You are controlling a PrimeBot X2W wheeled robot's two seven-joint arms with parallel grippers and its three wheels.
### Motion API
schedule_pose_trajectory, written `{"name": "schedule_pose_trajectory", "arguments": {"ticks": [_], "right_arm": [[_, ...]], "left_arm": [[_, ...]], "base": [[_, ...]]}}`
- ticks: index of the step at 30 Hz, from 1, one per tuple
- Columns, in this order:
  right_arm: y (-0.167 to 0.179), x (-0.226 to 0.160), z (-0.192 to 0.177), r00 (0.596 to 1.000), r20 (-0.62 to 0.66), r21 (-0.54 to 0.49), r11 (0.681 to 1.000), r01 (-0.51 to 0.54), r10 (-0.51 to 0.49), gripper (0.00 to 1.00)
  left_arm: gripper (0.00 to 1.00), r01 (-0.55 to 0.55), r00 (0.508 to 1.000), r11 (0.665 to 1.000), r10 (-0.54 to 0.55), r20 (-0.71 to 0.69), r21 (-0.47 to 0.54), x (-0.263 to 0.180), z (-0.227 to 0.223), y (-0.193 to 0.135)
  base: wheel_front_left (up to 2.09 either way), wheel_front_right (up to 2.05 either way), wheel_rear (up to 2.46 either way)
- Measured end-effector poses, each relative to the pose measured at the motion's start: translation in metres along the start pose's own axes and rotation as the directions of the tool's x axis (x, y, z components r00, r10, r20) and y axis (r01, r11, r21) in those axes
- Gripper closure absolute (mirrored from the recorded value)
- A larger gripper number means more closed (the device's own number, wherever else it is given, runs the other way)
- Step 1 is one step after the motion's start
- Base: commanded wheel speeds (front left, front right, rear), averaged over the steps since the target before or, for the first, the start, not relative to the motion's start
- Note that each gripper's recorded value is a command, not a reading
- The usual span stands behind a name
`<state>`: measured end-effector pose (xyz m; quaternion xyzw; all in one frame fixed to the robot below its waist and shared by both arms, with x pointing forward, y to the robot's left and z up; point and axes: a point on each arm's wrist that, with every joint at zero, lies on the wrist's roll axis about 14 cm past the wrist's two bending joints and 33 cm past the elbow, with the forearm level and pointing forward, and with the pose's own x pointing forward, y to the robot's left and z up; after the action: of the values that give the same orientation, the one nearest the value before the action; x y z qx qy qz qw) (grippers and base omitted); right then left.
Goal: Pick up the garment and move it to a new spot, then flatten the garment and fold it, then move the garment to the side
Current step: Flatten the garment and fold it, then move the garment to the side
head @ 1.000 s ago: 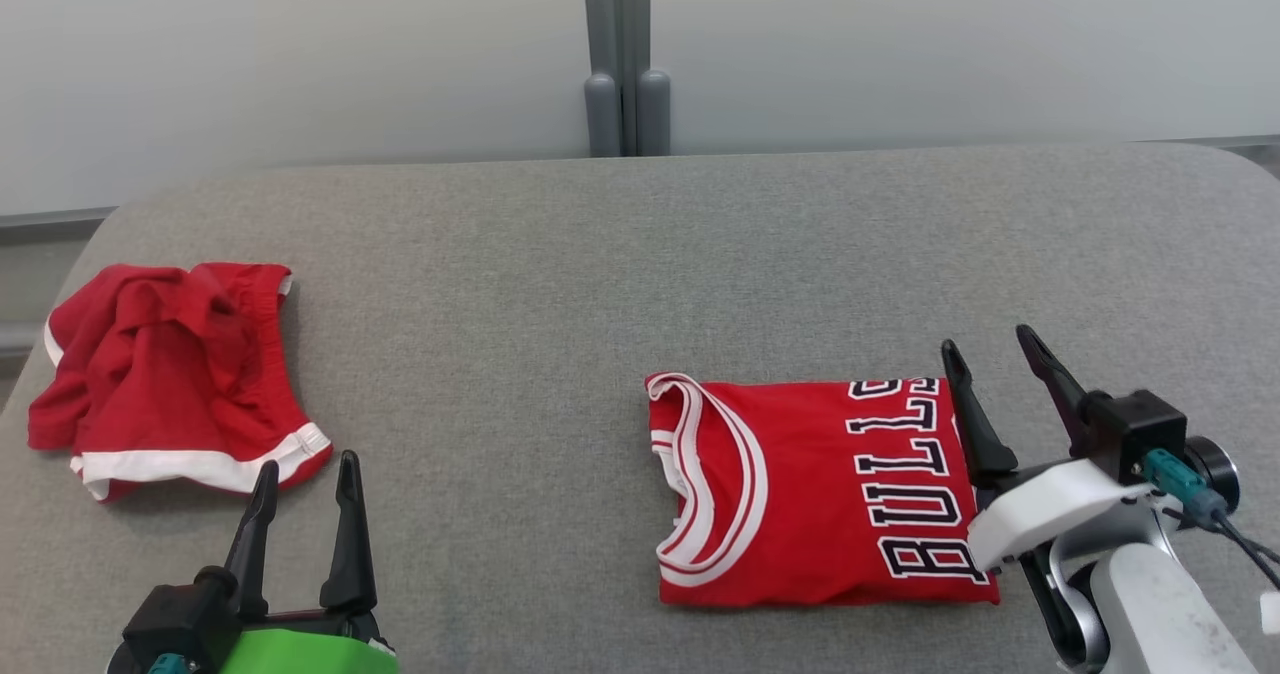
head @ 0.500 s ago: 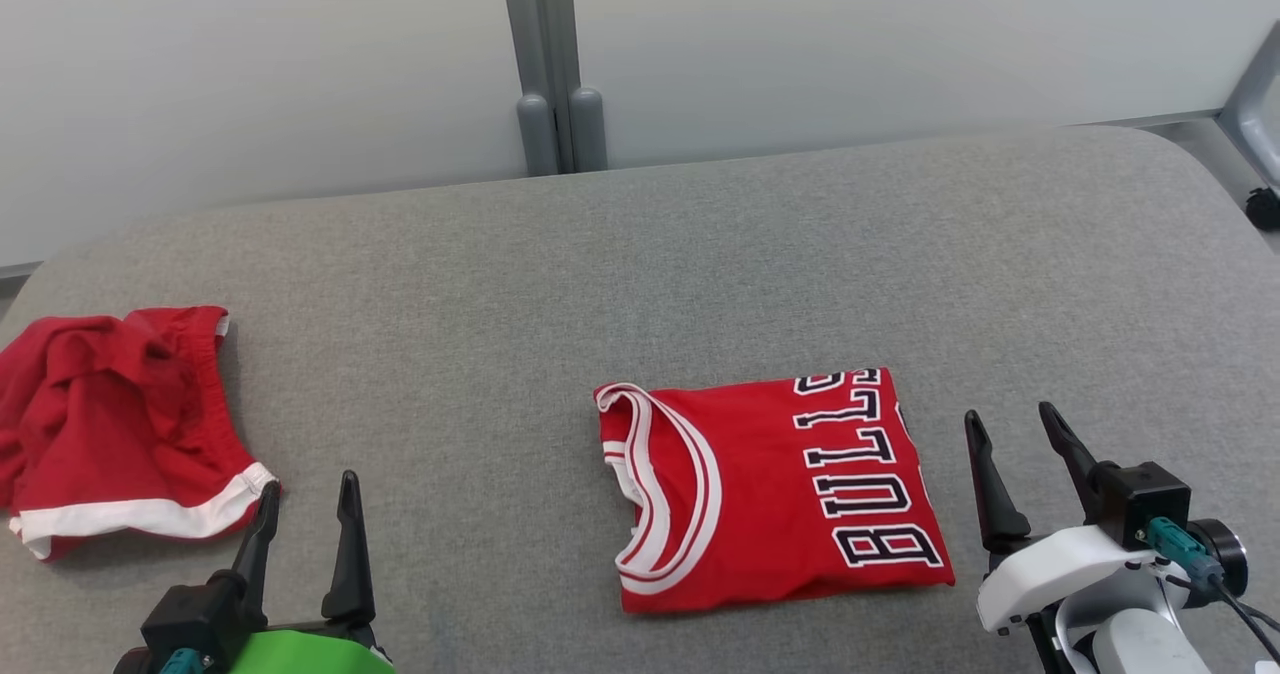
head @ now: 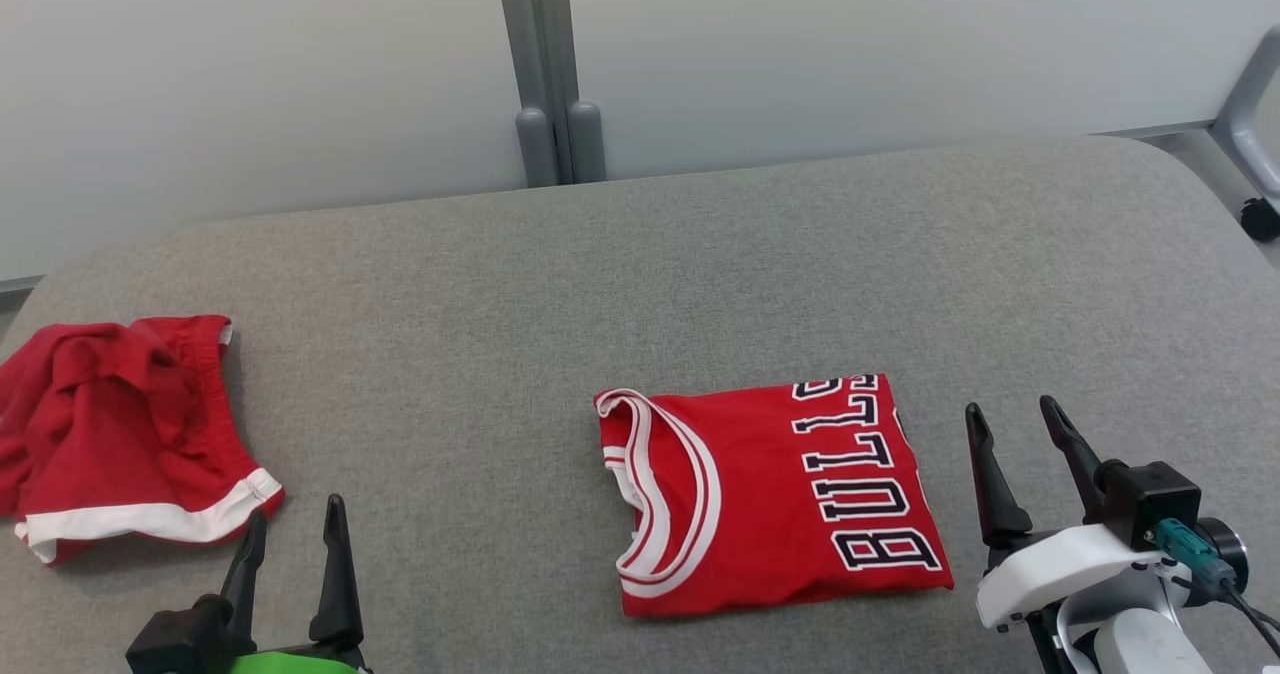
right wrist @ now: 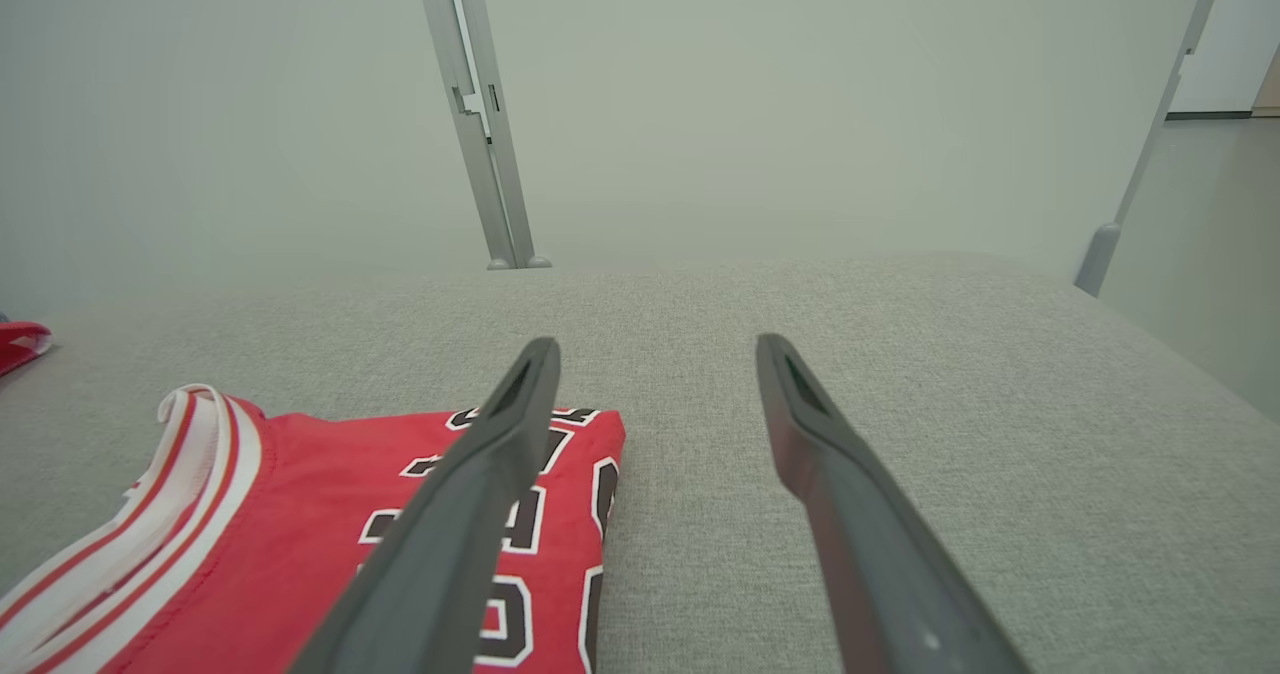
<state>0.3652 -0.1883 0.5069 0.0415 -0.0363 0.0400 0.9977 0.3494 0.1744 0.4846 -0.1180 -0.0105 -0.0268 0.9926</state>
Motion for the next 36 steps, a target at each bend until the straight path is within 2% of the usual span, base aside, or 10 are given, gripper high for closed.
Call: {"name": "schedule_pose_trajectory", "arguments": {"ticks": [21, 25, 28, 32, 36], "right_arm": [[0.007, 0.002, -0.004, 1.000, -0.009, 0.011, 1.000, -0.015, 0.015, 0.00], [0.015, 0.004, -0.017, 0.996, -0.080, 0.054, 0.998, -0.029, 0.033, 0.00], [0.017, 0.015, -0.033, 0.973, -0.227, 0.097, 0.995, -0.027, 0.048, 0.00], [0.018, 0.018, -0.062, 0.895, -0.440, 0.144, 0.990, -0.004, 0.067, 0.00], [0.014, 0.020, -0.079, 0.839, -0.542, 0.127, 0.992, 0.013, 0.058, 0.00]], "left_arm": [[0.00, -0.020, 1.000, 1.000, 0.020, -0.001, -0.004, -0.007, -0.001, 0.006], [0.00, -0.020, 1.000, 1.000, 0.020, -0.001, -0.005, -0.008, 0.000, 0.006], [0.00, -0.021, 1.000, 1.000, 0.021, -0.002, -0.006, -0.008, -0.001, 0.006], [0.00, -0.023, 1.000, 1.000, 0.023, -0.006, -0.011, -0.010, -0.002, 0.006], [0.00, -0.034, 0.999, 0.999, 0.034, -0.011, -0.022, -0.015, -0.004, 0.008]], "base": [[0.00, 0.00, 0.00], [0.00, 0.00, 0.00], [0.00, 0.00, 0.00], [0.00, 0.00, 0.00], [0.00, 0.00, 0.00]]}}
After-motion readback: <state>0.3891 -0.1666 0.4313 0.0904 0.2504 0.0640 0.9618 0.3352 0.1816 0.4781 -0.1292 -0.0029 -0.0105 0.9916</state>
